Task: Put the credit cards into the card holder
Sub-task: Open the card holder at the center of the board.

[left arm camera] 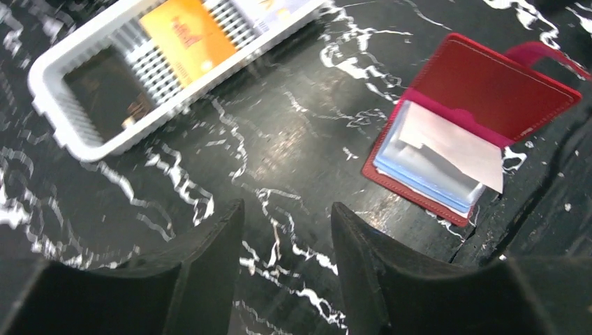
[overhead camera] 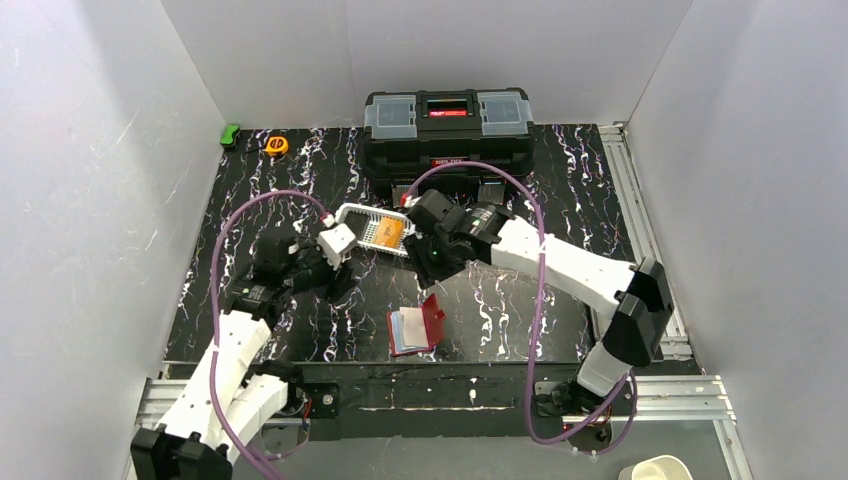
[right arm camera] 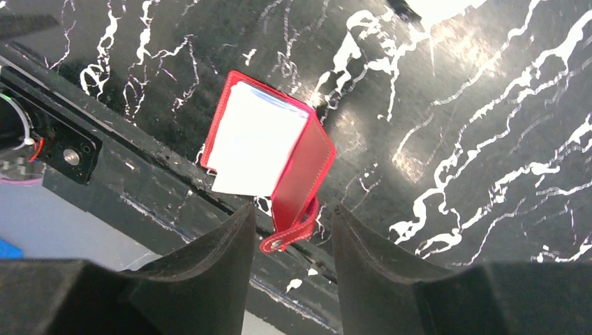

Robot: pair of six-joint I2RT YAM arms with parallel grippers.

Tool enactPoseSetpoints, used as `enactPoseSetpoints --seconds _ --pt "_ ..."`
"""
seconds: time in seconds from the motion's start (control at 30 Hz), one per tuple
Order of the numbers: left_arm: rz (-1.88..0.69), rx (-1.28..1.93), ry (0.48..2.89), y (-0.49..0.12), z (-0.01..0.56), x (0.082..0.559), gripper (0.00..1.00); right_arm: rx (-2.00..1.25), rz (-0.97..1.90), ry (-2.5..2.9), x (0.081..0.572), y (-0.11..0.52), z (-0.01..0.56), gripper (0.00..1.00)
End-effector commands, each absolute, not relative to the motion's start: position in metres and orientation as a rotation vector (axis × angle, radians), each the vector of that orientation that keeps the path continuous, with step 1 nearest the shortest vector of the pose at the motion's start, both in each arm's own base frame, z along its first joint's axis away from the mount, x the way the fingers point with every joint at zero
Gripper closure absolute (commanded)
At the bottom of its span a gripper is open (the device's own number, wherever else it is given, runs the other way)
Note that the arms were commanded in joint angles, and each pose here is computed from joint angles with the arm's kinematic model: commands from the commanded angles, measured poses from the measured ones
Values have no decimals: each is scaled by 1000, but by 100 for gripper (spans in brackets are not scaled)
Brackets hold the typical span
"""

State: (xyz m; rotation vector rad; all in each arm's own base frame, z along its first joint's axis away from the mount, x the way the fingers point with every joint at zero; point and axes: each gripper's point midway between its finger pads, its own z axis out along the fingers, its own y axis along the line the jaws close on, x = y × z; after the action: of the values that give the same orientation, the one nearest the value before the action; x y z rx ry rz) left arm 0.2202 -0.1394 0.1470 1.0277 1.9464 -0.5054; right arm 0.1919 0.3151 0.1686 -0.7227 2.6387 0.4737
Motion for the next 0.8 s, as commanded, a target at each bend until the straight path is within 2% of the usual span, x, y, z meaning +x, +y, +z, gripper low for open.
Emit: enactPoseSetpoints --seconds 0.0,0.13,0.27,0.3,0.4,0.47,0.57,0.7,0.77 --pt "-518 908 2025 -117 158 209 49 -764 365 2562 207 326 174 49" --pt "-508 861 2106 -106 160 214 43 -821 412 2510 207 350 180 51" --pt "-515 772 2175 -93 155 224 43 -965 268 2496 191 367 168 50" --pt "-508 760 2172 -91 156 227 42 -983 232 2503 189 369 161 49" --pt "-479 756 2141 -88 155 235 38 -933 197 2500 208 368 148 36" --pt "-470 741 2140 -84 153 242 35 -831 311 2549 222 368 149 31" --pt "-490 745 2136 -85 153 250 33 -680 484 2575 243 361 157 30" --pt "-547 759 2111 -86 158 252 31 -780 70 2414 254 339 176 30" --pt "-582 767 2105 -91 157 249 32 -877 35 2364 237 345 181 33"
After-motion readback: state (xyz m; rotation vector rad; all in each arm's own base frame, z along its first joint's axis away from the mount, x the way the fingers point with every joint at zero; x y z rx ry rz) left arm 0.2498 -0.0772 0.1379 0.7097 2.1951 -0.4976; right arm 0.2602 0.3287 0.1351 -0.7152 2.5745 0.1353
